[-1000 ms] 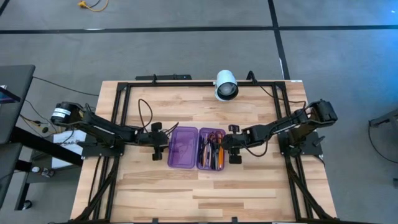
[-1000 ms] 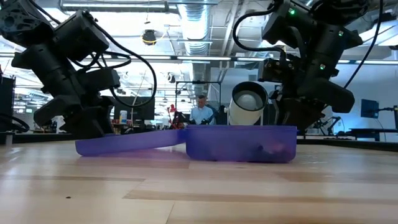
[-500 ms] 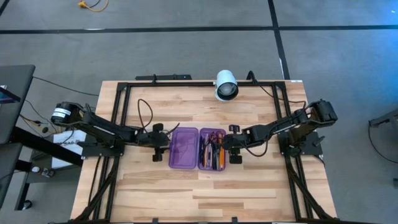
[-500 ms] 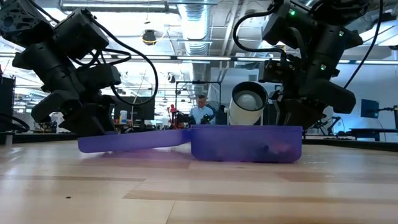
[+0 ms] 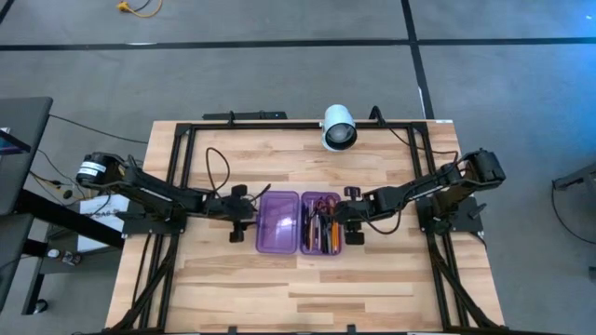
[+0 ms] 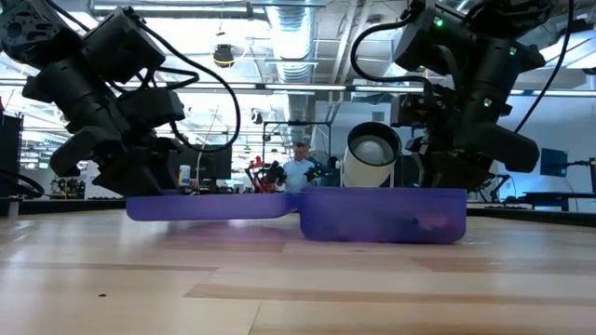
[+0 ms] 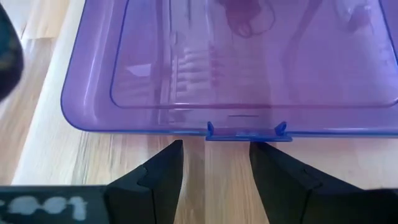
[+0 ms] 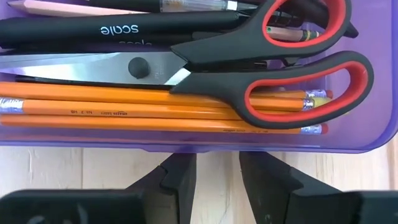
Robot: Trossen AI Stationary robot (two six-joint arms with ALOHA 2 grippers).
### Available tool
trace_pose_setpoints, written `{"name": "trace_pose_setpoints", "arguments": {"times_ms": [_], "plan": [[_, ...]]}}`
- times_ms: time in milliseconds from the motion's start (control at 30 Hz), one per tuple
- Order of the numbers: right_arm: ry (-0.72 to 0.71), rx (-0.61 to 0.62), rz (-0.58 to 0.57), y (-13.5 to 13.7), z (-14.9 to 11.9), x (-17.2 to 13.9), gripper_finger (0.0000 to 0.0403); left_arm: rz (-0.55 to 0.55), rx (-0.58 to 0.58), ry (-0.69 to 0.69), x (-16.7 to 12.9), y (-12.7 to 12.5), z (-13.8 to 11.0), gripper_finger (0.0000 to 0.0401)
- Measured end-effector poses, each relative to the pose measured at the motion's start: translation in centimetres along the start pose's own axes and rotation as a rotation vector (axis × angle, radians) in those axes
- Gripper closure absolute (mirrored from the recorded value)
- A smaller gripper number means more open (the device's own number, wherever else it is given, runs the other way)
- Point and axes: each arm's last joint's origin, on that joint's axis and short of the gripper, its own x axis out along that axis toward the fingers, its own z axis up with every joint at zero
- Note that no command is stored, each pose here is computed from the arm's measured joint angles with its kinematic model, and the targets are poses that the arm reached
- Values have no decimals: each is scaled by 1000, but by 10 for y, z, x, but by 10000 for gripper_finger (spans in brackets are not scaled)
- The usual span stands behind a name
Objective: Pick & place school supplies into a supply box
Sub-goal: Close the purple supply box
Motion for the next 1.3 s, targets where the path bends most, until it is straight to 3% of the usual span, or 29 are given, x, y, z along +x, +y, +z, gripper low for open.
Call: {"name": "trace_pose_setpoints", "arguments": {"times_ms": [533, 1300], "plan": [[29, -2, -1, 0, -3, 0, 285, 1, 42, 5, -6, 1, 13, 225], [22, -1, 0, 0, -2, 0, 285, 11, 34, -147, -28, 5, 29, 225]]}}
